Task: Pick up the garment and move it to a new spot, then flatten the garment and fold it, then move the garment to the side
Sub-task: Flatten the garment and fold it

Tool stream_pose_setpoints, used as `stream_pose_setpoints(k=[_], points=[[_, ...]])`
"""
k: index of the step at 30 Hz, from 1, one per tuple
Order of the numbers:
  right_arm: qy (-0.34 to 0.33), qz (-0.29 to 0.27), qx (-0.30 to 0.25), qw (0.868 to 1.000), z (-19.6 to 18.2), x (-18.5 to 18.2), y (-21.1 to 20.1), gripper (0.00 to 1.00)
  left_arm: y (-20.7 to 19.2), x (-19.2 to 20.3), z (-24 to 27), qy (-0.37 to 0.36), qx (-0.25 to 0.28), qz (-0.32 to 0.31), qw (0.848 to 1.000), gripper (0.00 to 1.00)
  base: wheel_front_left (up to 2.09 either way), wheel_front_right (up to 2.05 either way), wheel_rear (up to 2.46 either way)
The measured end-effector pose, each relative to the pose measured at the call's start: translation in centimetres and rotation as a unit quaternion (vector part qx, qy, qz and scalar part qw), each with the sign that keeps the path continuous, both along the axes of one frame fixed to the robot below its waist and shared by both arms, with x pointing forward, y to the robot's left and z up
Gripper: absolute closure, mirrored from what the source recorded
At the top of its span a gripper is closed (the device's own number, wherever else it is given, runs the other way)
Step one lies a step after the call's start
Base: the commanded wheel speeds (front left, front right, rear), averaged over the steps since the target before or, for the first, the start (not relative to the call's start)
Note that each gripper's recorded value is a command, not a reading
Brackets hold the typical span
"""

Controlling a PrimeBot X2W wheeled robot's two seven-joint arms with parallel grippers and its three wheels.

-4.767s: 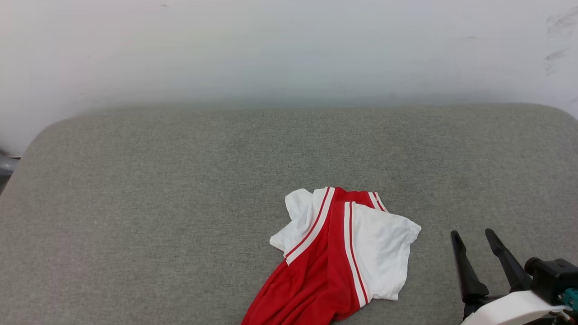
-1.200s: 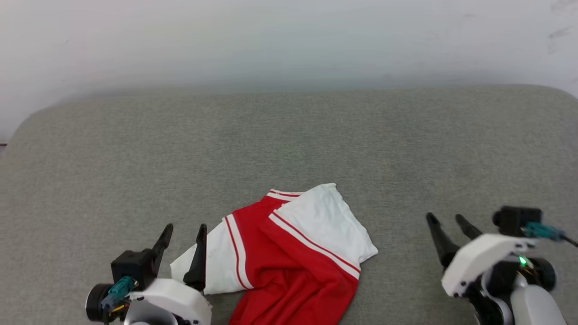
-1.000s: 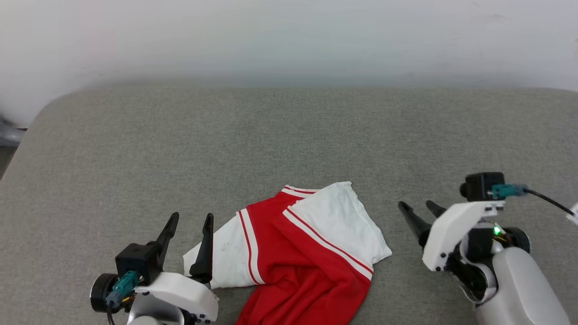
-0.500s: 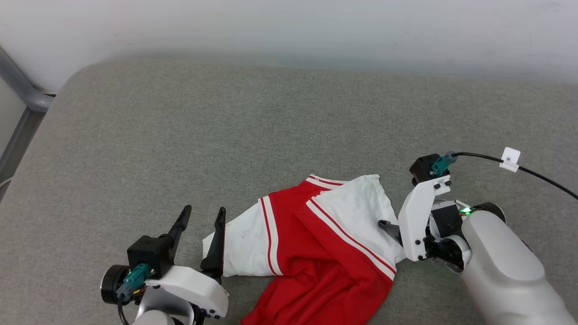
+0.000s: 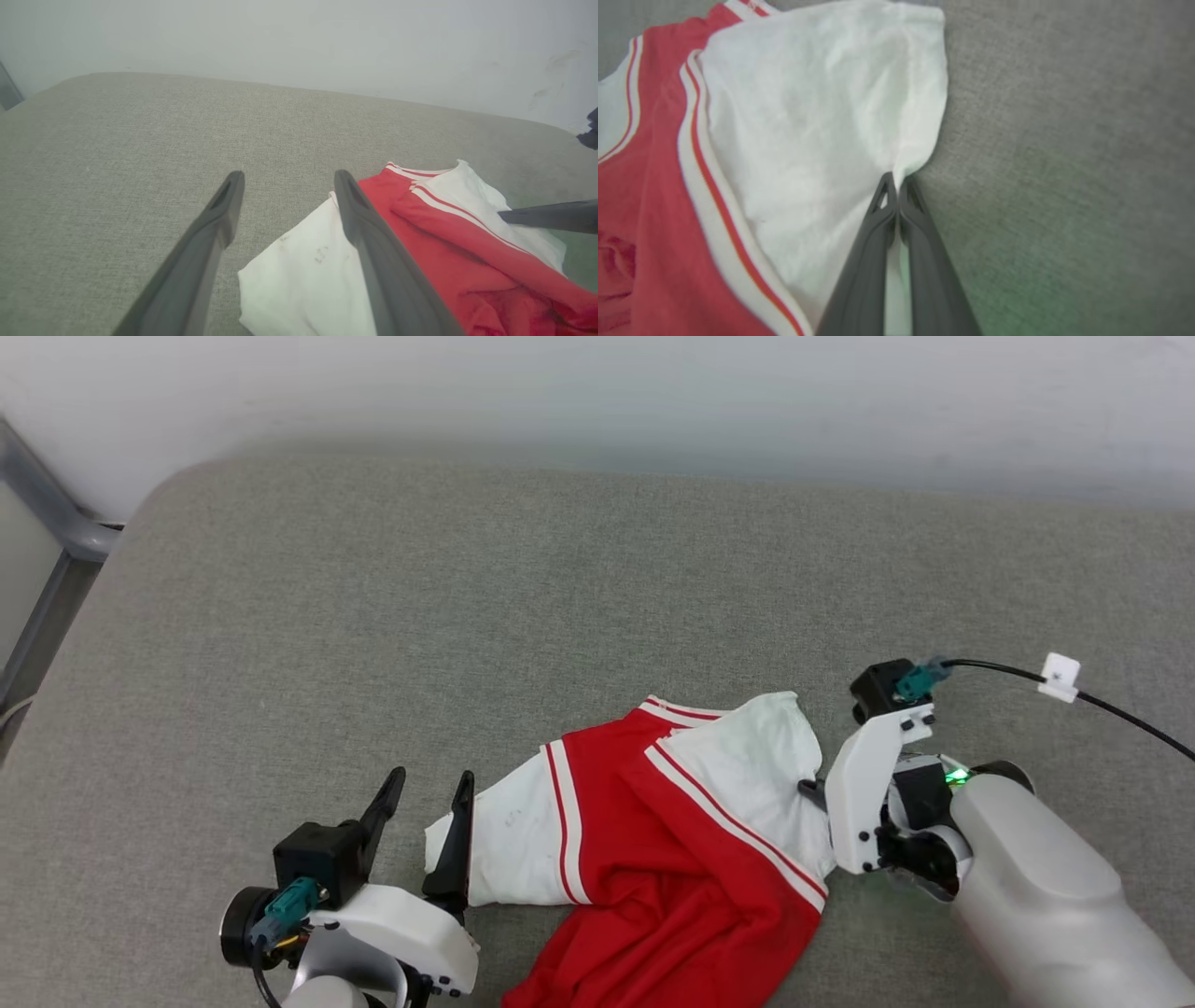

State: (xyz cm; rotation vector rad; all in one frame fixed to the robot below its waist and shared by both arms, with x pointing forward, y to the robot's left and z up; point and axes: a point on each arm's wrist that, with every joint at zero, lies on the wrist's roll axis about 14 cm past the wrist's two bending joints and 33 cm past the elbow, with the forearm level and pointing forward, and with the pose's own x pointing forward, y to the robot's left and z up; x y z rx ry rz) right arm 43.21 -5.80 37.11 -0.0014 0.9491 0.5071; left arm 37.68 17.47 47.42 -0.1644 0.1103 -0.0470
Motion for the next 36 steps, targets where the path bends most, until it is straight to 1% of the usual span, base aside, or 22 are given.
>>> stream_pose_setpoints(k=[2, 3, 8, 15, 19, 21, 25, 29, 34, 36], points=[[-0.028, -0.019, 0.021, 0.999, 1.1, 1.0, -0.3, 1.00, 0.0, -0.3, -0.1, 0.005, -0.003, 0.000, 1.000, 0.00, 0.00, 0.00, 0.00], [-0.085, -0.045, 0.033, 0.995, 3.3, 2.9, -2.1, 1.00, 0.2, -0.8, -0.4, 0.013, -0.007, 0.004, 1.000, 0.00, 0.00, 0.00, 0.00], [-0.145, -0.079, 0.047, 0.985, 5.9, 4.3, -4.8, 1.00, 0.3, -1.2, -1.0, 0.032, -0.012, 0.001, 0.999, 0.00, 0.00, 0.00, 0.00], [-0.170, -0.133, 0.044, 0.975, 5.8, 2.6, -9.6, 1.00, 0.9, -1.4, -2.0, 0.087, -0.013, -0.024, 0.996, 0.00, 0.00, 0.00, 0.00], [-0.173, -0.163, 0.036, 0.971, 4.8, 0.4, -12.2, 1.00, 1.6, -1.4, -2.9, 0.146, -0.003, -0.051, 0.988, 0.00, 0.00, 0.00, 0.00], [-0.167, -0.178, 0.032, 0.969, 4.2, -1.1, -13.2, 1.00, 1.8, -1.3, -3.3, 0.177, 0.002, -0.067, 0.982, 0.00, 0.00, 0.00, 0.00], [-0.153, -0.199, 0.030, 0.967, 3.4, -3.8, -14.1, 1.00, 2.0, -1.4, -4.3, 0.247, 0.009, -0.100, 0.964, 0.00, 0.00, 0.00, 0.00], [-0.146, -0.217, 0.033, 0.965, 3.6, -5.7, -14.3, 1.00, 1.6, -2.1, -6.0, 0.323, 0.017, -0.136, 0.936, 0.00, 0.00, 0.00, 0.00], [-0.136, -0.235, 0.038, 0.962, 3.9, -7.4, -14.0, 1.00, 1.7, -2.3, -8.2, 0.390, 0.038, -0.153, 0.907, 0.00, 0.00, 0.00, 0.00], [-0.131, -0.242, 0.041, 0.961, 3.9, -7.9, -13.8, 1.00, 1.1, -2.5, -9.2, 0.410, 0.034, -0.164, 0.897, 0.00, 0.00, 0.00, 0.00]])
